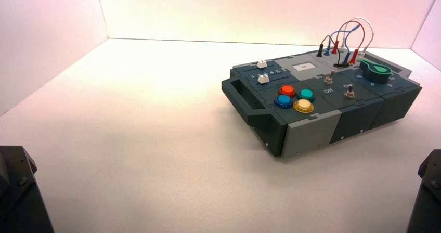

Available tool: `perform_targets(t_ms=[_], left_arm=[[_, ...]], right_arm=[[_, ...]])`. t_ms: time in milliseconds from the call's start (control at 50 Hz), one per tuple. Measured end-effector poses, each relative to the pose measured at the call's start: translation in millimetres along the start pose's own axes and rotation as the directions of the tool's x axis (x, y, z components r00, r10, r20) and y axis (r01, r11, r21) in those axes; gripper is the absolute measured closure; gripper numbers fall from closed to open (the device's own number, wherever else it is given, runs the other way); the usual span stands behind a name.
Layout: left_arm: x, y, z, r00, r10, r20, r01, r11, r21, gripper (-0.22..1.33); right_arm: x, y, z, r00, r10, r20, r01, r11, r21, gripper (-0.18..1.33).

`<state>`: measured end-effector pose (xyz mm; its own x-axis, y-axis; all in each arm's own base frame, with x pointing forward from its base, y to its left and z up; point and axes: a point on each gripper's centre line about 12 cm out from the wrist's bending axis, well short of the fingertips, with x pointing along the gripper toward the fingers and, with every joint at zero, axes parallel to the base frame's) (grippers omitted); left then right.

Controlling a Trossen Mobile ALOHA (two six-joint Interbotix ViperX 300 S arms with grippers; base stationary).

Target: Move the bottom slider to position 1.

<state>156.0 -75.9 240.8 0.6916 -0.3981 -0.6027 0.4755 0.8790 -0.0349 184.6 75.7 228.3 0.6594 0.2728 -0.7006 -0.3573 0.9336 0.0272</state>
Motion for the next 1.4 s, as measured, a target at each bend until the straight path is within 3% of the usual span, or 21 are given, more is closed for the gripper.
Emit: perform_targets(t_ms=[480, 920, 1220, 1400], left_arm=[[-1.8, -0.2, 0.6, 1.0, 0.0, 0.009, 0.0, 1.0, 0.001, 1.28], [-1.8, 0.1, 0.8, 1.0, 0.002, 0.011, -0.002, 1.0, 0.0, 1.28], [-1.8, 0.1, 0.8, 1.0, 0.002, 0.011, -0.002, 1.0, 0.0, 1.28], [-3.6, -0.4, 1.2, 1.0, 0.001, 0.018, -0.001, 1.0, 0.002, 1.28]], right_arm=[[1.9, 0.1, -0.9, 1.0, 0.0, -0.011, 0.0, 1.0, 0.001, 1.29], [17.4, 0.1, -6.7, 0.996, 0.0, -0.087, 0.0, 1.0, 0.006, 1.29], [58.2, 3.1, -3.2, 0.962, 0.015, -0.273, -0.006, 0.9994, 0.035, 1.29], [90.4, 16.8, 2.1, 0.93, 0.042, -0.366, -0.036, 0.9991, 0.023, 1.29]])
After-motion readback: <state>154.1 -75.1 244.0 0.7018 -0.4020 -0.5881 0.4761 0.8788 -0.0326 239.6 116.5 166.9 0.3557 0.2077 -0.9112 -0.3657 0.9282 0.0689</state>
